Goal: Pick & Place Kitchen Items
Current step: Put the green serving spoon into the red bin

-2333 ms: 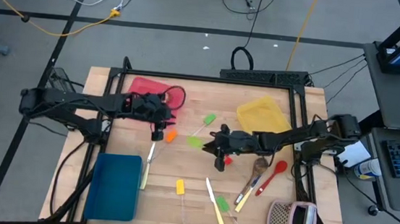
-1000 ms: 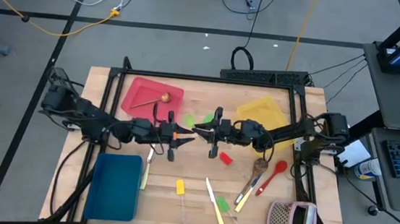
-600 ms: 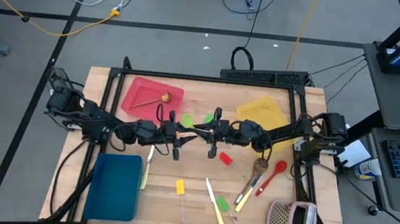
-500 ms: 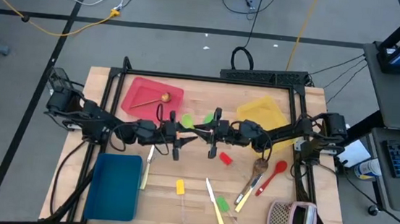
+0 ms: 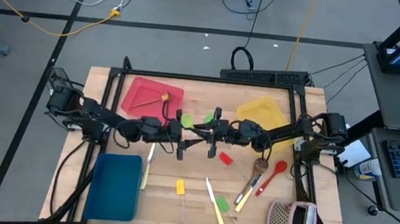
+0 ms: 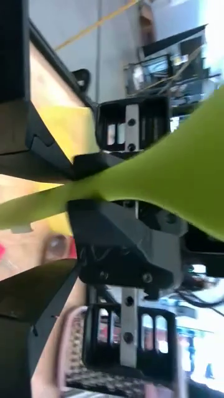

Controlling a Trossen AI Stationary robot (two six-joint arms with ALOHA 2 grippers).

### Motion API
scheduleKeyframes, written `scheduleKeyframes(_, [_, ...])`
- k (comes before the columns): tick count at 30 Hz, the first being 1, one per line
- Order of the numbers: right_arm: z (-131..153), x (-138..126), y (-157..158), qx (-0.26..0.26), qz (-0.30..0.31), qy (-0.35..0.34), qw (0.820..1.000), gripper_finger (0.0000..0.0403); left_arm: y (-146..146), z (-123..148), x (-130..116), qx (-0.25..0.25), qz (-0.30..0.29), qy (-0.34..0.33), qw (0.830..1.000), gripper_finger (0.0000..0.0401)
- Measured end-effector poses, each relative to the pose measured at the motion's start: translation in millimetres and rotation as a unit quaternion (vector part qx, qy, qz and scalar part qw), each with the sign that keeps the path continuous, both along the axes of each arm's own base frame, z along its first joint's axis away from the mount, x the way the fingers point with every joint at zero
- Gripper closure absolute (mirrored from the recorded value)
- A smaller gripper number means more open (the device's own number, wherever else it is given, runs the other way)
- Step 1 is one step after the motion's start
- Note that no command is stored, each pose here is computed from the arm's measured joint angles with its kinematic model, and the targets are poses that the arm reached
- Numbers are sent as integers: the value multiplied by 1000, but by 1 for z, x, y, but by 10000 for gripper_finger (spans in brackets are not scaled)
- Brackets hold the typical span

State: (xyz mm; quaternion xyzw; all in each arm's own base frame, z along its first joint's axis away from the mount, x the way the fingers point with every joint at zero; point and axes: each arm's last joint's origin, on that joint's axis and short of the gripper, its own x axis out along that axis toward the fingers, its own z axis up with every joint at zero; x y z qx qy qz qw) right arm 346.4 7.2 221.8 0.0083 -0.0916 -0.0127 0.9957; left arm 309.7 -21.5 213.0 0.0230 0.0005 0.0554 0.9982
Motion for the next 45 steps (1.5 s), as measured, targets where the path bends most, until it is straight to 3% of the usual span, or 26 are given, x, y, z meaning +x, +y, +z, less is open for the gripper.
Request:
scheduleKeyframes(4, [-1,0,0,-1,1,2,1000,368,2,-5,4,3,9,51,999,204])
scheduleKeyframes(9, [-1,0,0,-2,1,4,1000,367,2,-5,4,5,21,50,998,241])
scheduleKeyframes(18, [-1,0,0,-3,0,6,1000,366,2,-5,4,-1,22,51,998,346])
scheduleKeyframes(29, [-14,2,-1,6,-18,72,997,285,4,-17,1,-35,54,108,992,361])
scheduleKeyframes(33, [-17,1,-2,2,-57,90,994,261,5,-14,-5,-45,61,133,988,361])
scheduleKeyframes(40, [-25,1,-1,7,-63,128,990,248,8,9,-36,-59,71,190,977,362])
scheduleKeyframes(45, [-27,1,4,13,-53,138,989,251,20,29,-65,-51,128,209,968,362])
